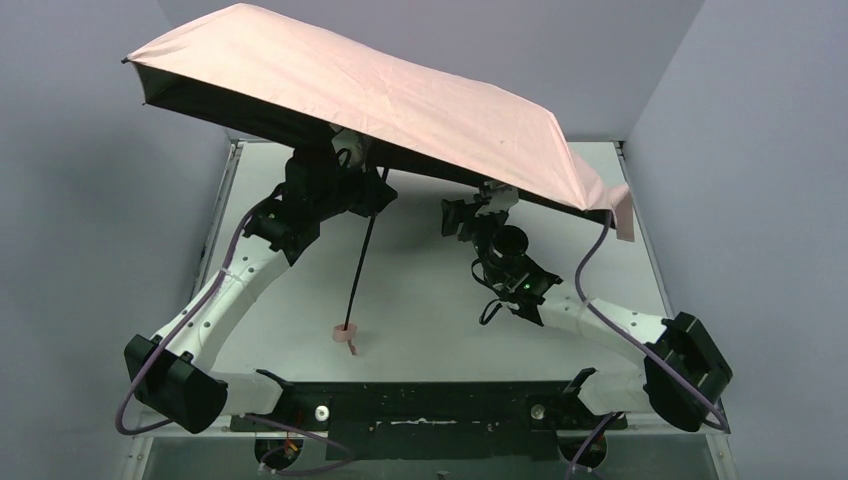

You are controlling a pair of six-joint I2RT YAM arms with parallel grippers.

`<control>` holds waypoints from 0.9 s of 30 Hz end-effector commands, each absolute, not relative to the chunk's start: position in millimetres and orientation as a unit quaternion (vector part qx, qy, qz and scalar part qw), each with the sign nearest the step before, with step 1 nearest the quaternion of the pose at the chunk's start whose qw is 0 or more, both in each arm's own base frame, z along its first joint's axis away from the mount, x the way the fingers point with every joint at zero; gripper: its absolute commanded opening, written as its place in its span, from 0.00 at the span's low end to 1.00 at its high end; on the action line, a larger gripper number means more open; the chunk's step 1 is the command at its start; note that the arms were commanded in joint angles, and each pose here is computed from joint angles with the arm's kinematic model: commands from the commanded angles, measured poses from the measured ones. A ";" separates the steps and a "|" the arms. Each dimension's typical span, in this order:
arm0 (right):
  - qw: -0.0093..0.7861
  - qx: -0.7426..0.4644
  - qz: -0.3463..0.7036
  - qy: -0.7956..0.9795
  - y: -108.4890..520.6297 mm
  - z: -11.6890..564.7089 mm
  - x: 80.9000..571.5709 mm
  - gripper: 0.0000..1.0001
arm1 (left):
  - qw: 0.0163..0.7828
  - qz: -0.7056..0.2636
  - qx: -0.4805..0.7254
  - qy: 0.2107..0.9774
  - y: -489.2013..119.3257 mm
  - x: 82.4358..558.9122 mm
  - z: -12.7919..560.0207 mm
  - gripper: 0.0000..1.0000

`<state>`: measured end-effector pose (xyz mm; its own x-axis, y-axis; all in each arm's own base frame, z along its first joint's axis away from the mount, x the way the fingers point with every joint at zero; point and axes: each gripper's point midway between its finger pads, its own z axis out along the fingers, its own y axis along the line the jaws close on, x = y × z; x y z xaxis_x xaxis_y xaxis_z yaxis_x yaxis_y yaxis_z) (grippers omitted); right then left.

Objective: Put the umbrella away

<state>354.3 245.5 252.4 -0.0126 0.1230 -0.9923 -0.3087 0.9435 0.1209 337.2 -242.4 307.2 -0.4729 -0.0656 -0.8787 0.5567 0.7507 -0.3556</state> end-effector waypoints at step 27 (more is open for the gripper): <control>0.643 0.183 0.529 0.523 311.4 429.0 372.5 0.67 | 0.551 -0.238 0.197 0.776 -247.8 337.4 327.1 0.00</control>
